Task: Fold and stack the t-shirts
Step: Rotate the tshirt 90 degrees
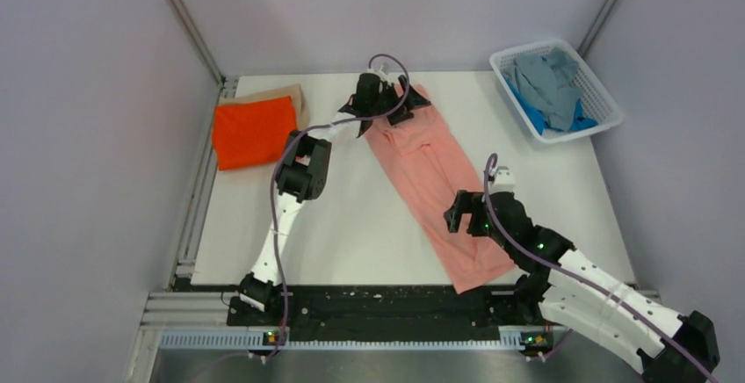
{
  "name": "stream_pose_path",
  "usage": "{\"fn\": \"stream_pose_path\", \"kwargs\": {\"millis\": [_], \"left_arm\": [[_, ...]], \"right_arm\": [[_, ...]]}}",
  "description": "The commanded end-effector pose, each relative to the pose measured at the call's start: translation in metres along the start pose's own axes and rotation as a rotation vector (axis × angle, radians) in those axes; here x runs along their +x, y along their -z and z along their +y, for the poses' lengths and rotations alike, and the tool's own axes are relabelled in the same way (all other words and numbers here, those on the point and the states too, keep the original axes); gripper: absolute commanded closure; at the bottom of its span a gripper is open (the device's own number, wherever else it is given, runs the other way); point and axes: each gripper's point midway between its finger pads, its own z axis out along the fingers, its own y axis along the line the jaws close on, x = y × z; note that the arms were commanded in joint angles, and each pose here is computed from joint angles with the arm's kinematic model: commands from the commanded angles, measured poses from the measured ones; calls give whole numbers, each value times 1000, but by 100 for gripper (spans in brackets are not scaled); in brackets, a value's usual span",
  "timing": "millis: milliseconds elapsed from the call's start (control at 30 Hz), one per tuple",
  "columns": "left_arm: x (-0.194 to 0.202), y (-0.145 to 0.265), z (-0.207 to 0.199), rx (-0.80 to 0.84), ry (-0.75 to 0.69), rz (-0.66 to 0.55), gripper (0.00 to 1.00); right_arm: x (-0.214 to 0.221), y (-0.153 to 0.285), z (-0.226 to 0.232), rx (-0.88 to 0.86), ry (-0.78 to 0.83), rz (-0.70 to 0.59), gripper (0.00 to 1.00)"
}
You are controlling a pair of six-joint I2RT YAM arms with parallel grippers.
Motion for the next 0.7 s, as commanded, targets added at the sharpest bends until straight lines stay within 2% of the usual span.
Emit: {"fn": "stream_pose_path", "kwargs": {"millis": [0,133,233,400,533,667], "left_arm": [[-19,14,-11,-24,-52,-45,1],[-14,7,0,40,46,-28,1],[-10,0,1,89,84,-22,1],[-22,-10,-1,88,79,-47,1],[-38,-15,-7,91,52,-89,1],[-47,-14,-6,58,17,-112,1]], "right_arm": [[41,-15,-28,109,-87,128,1],[71,-31,-18,63,-80,260,4],[85,-40,22,-145,-70,345,4],[85,-49,97,-374,65,369,4],[89,-47,147,-560,114,408,4],[83,-55,152,-545,147,399,4]]}}
